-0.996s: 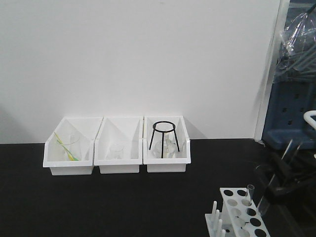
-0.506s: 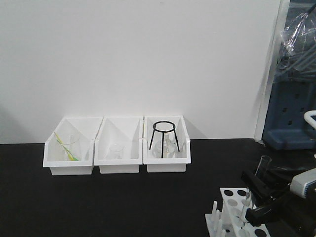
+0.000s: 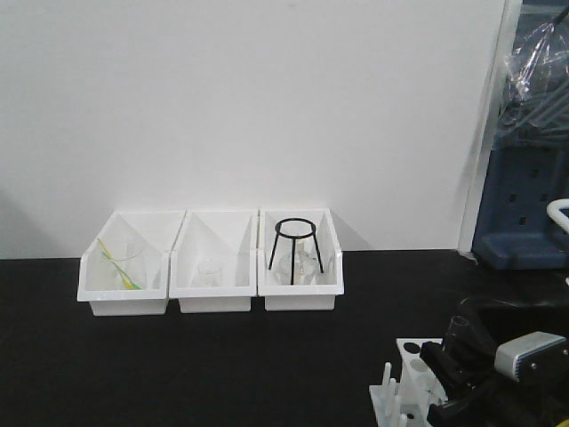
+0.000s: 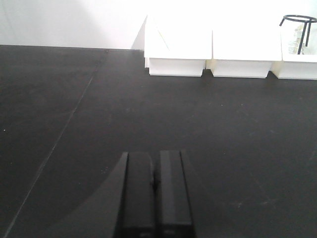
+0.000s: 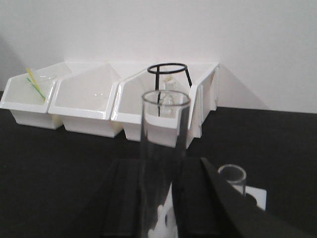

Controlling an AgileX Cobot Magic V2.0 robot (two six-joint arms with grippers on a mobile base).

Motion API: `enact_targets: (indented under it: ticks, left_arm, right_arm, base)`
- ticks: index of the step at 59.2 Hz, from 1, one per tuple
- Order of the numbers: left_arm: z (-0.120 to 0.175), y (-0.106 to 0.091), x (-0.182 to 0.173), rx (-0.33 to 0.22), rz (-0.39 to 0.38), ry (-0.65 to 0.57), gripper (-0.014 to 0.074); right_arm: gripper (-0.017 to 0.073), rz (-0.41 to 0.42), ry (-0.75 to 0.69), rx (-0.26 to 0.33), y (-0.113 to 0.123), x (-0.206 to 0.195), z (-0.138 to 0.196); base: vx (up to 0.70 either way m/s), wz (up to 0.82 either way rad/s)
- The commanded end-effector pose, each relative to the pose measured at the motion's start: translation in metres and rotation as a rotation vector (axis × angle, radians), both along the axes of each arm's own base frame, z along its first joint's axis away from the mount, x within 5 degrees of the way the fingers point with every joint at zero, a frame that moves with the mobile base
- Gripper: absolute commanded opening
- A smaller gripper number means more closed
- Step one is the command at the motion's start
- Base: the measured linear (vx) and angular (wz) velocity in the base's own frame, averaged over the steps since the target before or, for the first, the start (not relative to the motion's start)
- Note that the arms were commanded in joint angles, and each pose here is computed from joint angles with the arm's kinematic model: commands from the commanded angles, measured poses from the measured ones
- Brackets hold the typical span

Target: Flip and reinsert test tube from rack

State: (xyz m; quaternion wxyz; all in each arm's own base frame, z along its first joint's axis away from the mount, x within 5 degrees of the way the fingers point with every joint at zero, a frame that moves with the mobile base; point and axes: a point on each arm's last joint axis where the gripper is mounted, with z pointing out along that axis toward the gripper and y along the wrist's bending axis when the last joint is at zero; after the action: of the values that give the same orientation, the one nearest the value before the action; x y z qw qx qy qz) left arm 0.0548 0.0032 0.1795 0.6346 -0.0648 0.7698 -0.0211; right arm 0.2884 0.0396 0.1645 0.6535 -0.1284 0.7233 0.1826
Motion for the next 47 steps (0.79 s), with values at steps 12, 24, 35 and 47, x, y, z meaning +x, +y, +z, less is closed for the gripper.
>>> enact_targets:
  ticks: [12, 24, 35, 47]
  left_arm:
    - [0.007, -0.001, 0.001, -0.002, -0.012, -0.080, -0.0006]
    - [0.007, -0.001, 0.001, -0.002, -0.012, -0.080, -0.0006]
    - [0.007, -0.001, 0.001, -0.002, -0.012, -0.080, -0.0006]
    - [0.007, -0.001, 0.001, -0.002, -0.012, -0.080, -0.0006]
  right_arm:
    - [-0.0008, 0.018, -0.161, 0.046, 0.001, 0.006, 0.011]
    - [0.0001, 0.019, -0.181, 0.010, 0.001, 0.006, 0.011]
    - [0.0104, 0.028, -0.189, 0.011, 0.002, 0.006, 0.012]
    - [0.0302, 0.054, -0.214, 0.016, 0.004, 0.004, 0.015]
  base:
    - [0.00, 0.00]
    - [0.00, 0.00]
    - [0.00, 0.00]
    - [0.00, 0.00]
